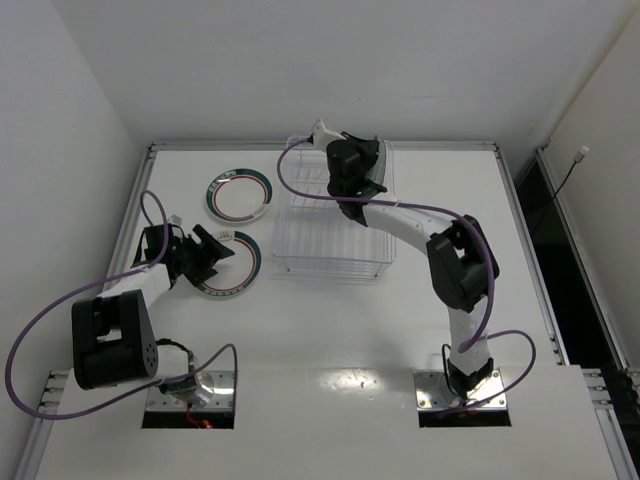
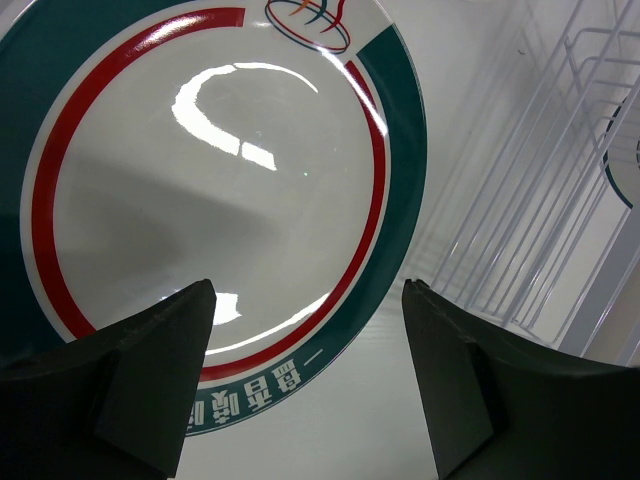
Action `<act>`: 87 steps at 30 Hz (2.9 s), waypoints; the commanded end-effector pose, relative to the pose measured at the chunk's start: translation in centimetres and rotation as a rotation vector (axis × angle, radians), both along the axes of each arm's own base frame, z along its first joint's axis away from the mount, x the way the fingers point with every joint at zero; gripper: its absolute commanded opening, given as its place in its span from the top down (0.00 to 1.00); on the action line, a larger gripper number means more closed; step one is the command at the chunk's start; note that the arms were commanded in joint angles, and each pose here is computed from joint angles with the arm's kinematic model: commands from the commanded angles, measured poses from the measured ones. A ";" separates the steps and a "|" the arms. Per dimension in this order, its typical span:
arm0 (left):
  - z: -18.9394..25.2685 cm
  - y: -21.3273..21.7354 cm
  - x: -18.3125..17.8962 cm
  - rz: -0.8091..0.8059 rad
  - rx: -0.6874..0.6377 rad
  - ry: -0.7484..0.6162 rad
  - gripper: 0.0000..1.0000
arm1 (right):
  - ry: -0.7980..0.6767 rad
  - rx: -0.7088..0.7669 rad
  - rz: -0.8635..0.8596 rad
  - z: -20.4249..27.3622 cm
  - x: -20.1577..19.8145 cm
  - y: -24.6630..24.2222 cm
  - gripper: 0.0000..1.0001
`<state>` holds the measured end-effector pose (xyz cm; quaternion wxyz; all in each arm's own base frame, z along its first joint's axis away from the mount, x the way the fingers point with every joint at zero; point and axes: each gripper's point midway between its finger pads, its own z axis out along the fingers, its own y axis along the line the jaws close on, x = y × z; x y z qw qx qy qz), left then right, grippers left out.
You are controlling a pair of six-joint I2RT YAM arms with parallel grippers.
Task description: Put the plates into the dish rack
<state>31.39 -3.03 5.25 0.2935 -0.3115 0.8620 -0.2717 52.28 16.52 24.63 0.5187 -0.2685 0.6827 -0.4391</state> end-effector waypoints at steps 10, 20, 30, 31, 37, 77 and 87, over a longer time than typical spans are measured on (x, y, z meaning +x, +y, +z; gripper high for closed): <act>0.7 -0.1 0.5 -0.008 0.005 -0.029 0.27 | -0.032 -0.019 -0.001 0.2 -0.5 -0.3 1.00; 0.7 -0.1 0.5 -0.008 0.005 -0.029 0.27 | 0.028 -0.050 0.019 -3.9 -0.1 0.7 1.00; 0.5 0.0 0.6 -0.008 0.005 -0.029 0.27 | 0.114 0.089 -0.101 -8.2 0.8 1.2 0.97; 0.5 0.0 0.6 -0.008 0.005 -0.029 0.27 | 0.108 0.120 -0.108 -7.7 1.1 1.5 0.93; 0.4 -0.1 0.4 -0.008 0.003 -0.020 0.27 | 0.138 0.243 -0.113 -6.7 0.1 2.4 0.72; -5.1 4.1 -7.8 0.330 -0.042 0.236 0.58 | 0.346 1.170 0.371 3.4 -18.8 10.6 0.25; -3.3 5.2 -6.6 0.308 -0.003 0.183 1.00 | 0.354 1.175 0.358 2.9 -19.3 9.0 0.25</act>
